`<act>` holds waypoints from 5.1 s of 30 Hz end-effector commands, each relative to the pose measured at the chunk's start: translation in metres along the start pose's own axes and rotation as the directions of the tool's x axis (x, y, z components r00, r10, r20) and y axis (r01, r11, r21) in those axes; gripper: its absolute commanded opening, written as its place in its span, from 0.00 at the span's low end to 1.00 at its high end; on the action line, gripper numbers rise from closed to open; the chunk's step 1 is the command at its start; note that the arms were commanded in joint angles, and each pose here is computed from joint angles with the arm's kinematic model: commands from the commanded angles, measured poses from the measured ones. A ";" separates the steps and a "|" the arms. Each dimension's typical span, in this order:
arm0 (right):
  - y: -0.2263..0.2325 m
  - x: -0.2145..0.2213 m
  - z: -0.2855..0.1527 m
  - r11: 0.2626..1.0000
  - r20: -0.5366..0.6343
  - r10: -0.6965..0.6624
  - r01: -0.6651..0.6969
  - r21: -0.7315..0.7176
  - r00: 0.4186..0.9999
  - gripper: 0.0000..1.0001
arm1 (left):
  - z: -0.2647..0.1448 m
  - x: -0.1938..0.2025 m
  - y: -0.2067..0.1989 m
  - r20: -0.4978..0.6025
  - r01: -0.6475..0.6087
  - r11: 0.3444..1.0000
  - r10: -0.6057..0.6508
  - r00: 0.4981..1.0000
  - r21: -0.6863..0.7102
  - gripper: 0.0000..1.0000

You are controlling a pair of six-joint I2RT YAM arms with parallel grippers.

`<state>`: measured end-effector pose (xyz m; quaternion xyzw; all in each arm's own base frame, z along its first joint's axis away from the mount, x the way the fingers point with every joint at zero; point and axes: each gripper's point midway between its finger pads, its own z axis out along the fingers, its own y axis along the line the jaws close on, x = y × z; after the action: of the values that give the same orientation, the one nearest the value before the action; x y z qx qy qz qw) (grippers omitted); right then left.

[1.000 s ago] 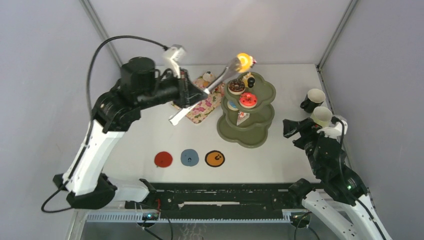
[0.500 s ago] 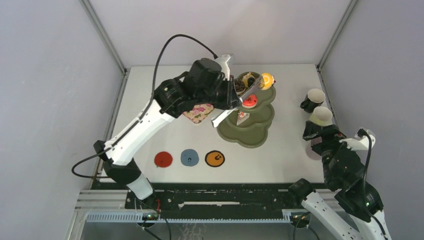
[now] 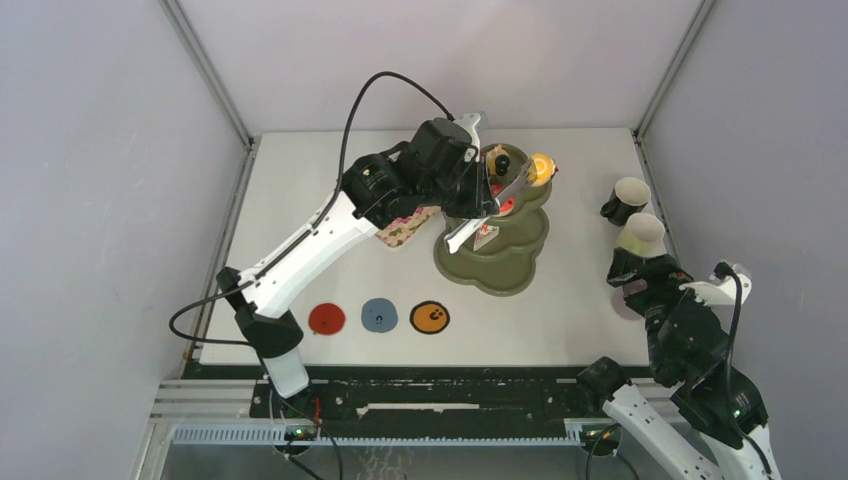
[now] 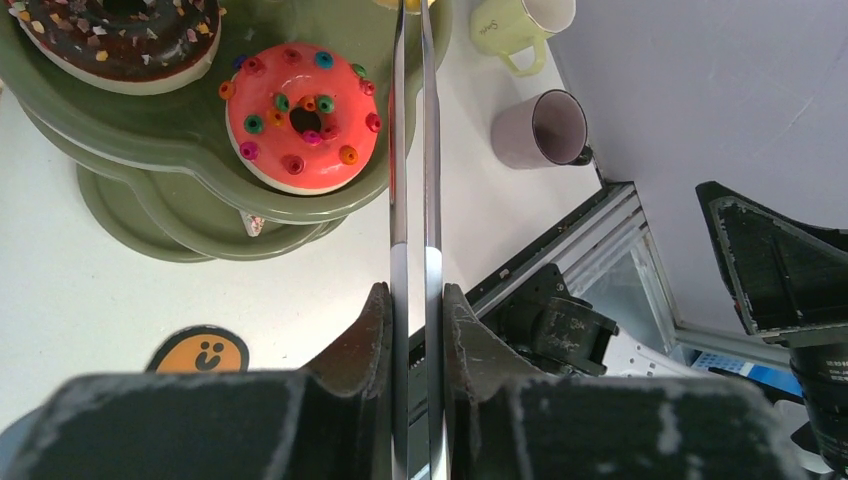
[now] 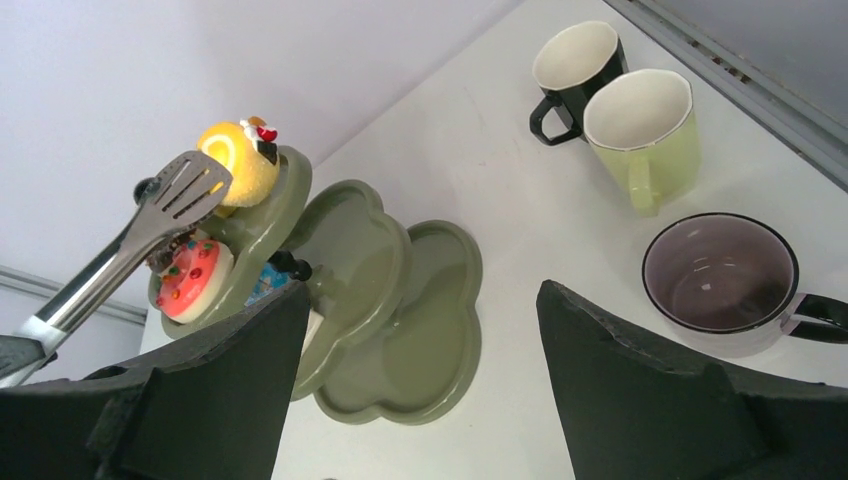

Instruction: Serve the afternoon tea

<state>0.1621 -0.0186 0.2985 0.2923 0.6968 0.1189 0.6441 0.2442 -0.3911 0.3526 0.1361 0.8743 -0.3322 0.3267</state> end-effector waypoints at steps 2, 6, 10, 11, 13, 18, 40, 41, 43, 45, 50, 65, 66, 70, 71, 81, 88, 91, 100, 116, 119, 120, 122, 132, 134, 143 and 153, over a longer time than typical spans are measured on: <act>0.004 0.006 0.003 0.999 -0.017 -0.032 0.032 -0.019 0.999 0.92 | -0.025 -0.030 -0.027 0.104 0.013 0.995 -0.024 0.994 0.098 0.00; 0.005 0.014 0.007 0.999 -0.027 -0.042 0.041 -0.023 0.999 0.92 | -0.027 -0.028 -0.026 0.099 0.013 0.995 -0.023 0.995 0.098 0.00; 0.007 0.025 0.011 0.999 -0.054 -0.045 0.044 -0.026 0.998 0.92 | -0.032 -0.025 -0.023 0.093 0.015 0.996 -0.023 0.995 0.089 0.00; 0.007 0.028 0.012 0.999 -0.059 -0.046 0.044 -0.025 0.997 0.92 | -0.032 -0.024 -0.022 0.091 0.016 0.996 -0.024 0.996 0.086 0.00; 0.006 0.032 0.014 0.999 -0.064 -0.046 0.045 -0.021 0.997 0.92 | -0.032 -0.022 -0.018 0.090 0.016 0.997 -0.022 0.996 0.074 0.00; 0.006 0.038 0.017 0.998 -0.071 -0.054 0.053 -0.021 0.996 0.92 | -0.028 -0.015 -0.015 0.068 0.018 0.998 -0.022 0.997 0.068 0.00; 0.013 0.041 0.021 0.995 -0.085 -0.091 0.088 -0.042 0.992 0.92 | -0.030 -0.012 -0.002 0.070 0.040 0.999 -0.042 0.997 0.036 0.31; 0.012 0.041 0.021 0.995 -0.084 -0.089 0.086 -0.041 0.992 0.92 | -0.030 -0.012 -0.003 0.071 0.037 0.999 -0.040 0.997 0.038 0.33; 0.010 0.042 0.020 0.996 -0.087 -0.087 0.085 -0.034 0.992 0.92 | -0.031 -0.013 -0.003 0.072 0.036 0.998 -0.039 0.997 0.043 0.35; 0.009 0.044 0.020 0.996 -0.095 -0.084 0.081 -0.031 0.992 0.92 | -0.032 -0.013 -0.004 0.075 0.035 0.998 -0.038 0.996 0.044 0.35; 0.009 0.047 0.019 0.997 -0.107 -0.080 0.077 -0.032 0.991 0.92 | -0.047 -0.024 0.000 0.126 0.005 1.000 -0.007 0.992 0.023 0.35; 0.011 0.050 0.017 0.996 -0.127 -0.079 0.074 -0.049 0.989 0.91 | -0.061 -0.034 -0.001 0.168 -0.023 0.999 0.019 0.986 0.023 0.36; 0.011 0.050 0.017 0.996 -0.128 -0.081 0.075 -0.048 0.989 0.92 | -0.061 -0.033 -0.001 0.166 -0.027 0.999 0.022 0.986 0.024 0.37; 0.011 0.050 0.017 0.996 -0.127 -0.074 0.068 -0.049 0.989 0.91 | -0.065 -0.034 0.000 0.172 -0.035 0.999 0.031 0.985 0.020 0.39; 0.012 0.050 0.017 0.997 -0.128 -0.072 0.066 -0.049 0.989 0.91 | -0.068 -0.036 0.000 0.181 -0.037 0.999 0.033 0.983 0.018 0.39; 0.015 0.052 0.019 0.996 -0.135 -0.076 0.069 -0.057 0.988 0.91 | -0.094 -0.050 0.000 0.243 -0.065 0.998 0.061 0.968 0.010 0.39; 0.015 0.054 0.019 0.996 -0.141 -0.080 0.073 -0.053 0.987 0.91 | -0.118 -0.062 0.022 0.297 -0.056 0.997 0.068 0.952 -0.050 0.35; 0.016 0.054 0.020 0.996 -0.142 -0.079 0.072 -0.054 0.987 0.91 | -0.130 -0.067 0.050 0.330 -0.018 0.993 0.055 0.943 -0.114 0.34; 0.019 0.053 0.023 0.995 -0.136 -0.093 0.086 -0.056 0.986 0.91 | -0.157 -0.054 0.172 0.447 0.201 0.926 -0.039 0.893 -0.319 0.34; 0.025 0.044 0.026 0.995 -0.119 -0.091 0.086 -0.046 0.989 0.91 | 0.009 -0.036 0.285 0.119 -0.012 0.960 0.047 0.992 -0.280 0.41; 0.022 0.037 0.024 0.995 -0.098 -0.096 0.093 -0.035 0.991 0.91 | 0.030 -0.033 0.298 0.076 -0.048 0.957 0.073 0.994 -0.286 0.42; 0.021 0.036 0.024 0.995 -0.095 -0.098 0.095 -0.030 0.991 0.91 | 0.036 -0.032 0.301 0.059 -0.063 0.957 0.083 0.995 -0.283 0.43; 0.019 0.036 0.023 0.995 -0.097 -0.097 0.095 -0.025 0.991 0.91 | 0.048 -0.029 0.307 0.030 -0.087 0.957 0.099 0.995 -0.278 0.45; 0.018 0.039 0.023 0.996 -0.108 -0.091 0.090 -0.017 0.990 0.91 | 0.085 -0.016 0.342 -0.084 -0.124 0.936 0.102 0.991 -0.328 0.47; 0.018 0.039 0.023 0.996 -0.109 -0.091 0.090 -0.018 0.990 0.91 | 0.090 -0.017 0.347 -0.093 -0.125 0.931 0.099 0.991 -0.342 0.47; 0.021 0.040 0.025 0.996 -0.114 -0.090 0.088 -0.022 0.989 0.91 | 0.105 -0.011 0.356 -0.137 -0.130 0.929 0.087 0.987 -0.346 0.47; 0.022 0.043 0.025 0.997 -0.124 -0.082 0.080 -0.024 0.989 0.91 | 0.109 -0.012 0.346 -0.147 -0.144 0.943 0.103 0.984 -0.300 0.27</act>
<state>0.1909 0.0162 0.2533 0.2391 0.7620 0.0967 0.5940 0.4510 -0.1963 0.0957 0.1419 0.9424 -0.1420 0.2675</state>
